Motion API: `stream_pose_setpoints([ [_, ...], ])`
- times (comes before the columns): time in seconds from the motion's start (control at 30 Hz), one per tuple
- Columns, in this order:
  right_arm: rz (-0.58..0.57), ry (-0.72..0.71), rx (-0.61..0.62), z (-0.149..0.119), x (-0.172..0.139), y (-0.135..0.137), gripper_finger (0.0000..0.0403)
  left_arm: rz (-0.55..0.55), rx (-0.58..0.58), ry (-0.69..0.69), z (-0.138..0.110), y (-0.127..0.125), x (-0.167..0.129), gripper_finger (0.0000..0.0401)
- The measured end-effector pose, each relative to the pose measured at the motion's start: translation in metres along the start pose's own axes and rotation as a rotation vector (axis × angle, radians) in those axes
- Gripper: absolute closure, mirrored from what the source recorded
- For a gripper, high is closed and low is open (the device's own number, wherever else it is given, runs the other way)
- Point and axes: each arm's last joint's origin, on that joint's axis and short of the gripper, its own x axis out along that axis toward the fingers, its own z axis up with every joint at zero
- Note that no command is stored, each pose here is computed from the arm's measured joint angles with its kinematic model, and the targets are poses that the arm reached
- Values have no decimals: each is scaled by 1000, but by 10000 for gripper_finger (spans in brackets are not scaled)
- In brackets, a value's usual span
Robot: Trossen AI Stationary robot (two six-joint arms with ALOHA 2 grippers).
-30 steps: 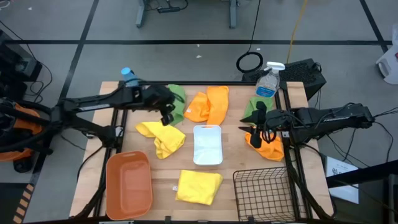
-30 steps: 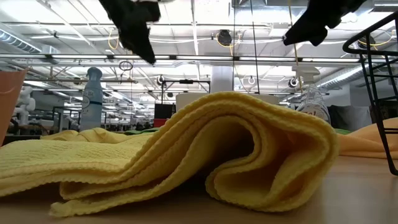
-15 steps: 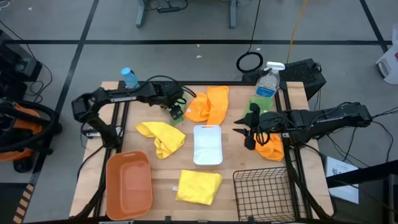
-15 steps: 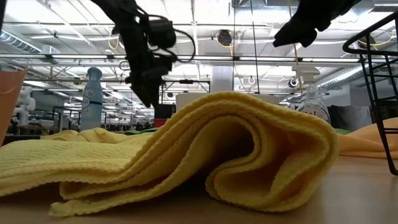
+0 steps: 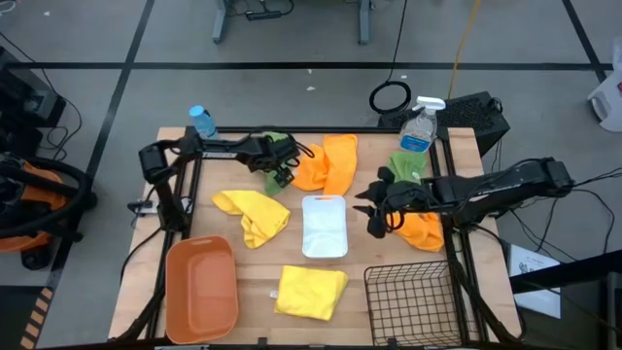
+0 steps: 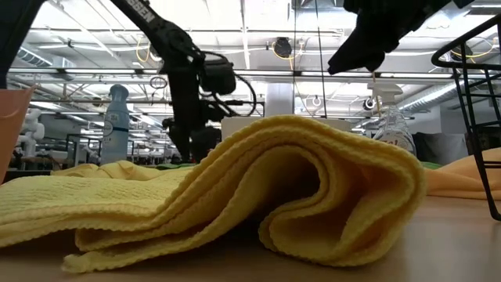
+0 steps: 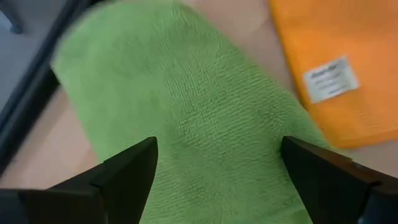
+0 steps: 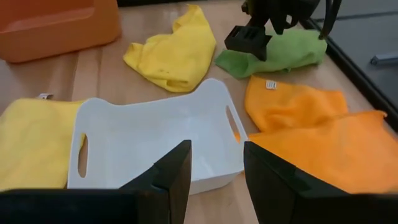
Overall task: Sort microfiber towel by color & place in baskets
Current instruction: Put the left green microfiber towel into the white bin
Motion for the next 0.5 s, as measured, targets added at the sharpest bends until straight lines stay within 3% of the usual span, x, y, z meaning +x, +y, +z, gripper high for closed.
stream_pose_setpoints([
  [0.3, -8, 40, -9, -4, 11, 2, 266, -67, -2, 74, -1, -10, 41, 57],
  [0.5, -8, 39, -8, -4, 10, 2, 266, -73, -21, 89, -1, -11, 47, 124],
])
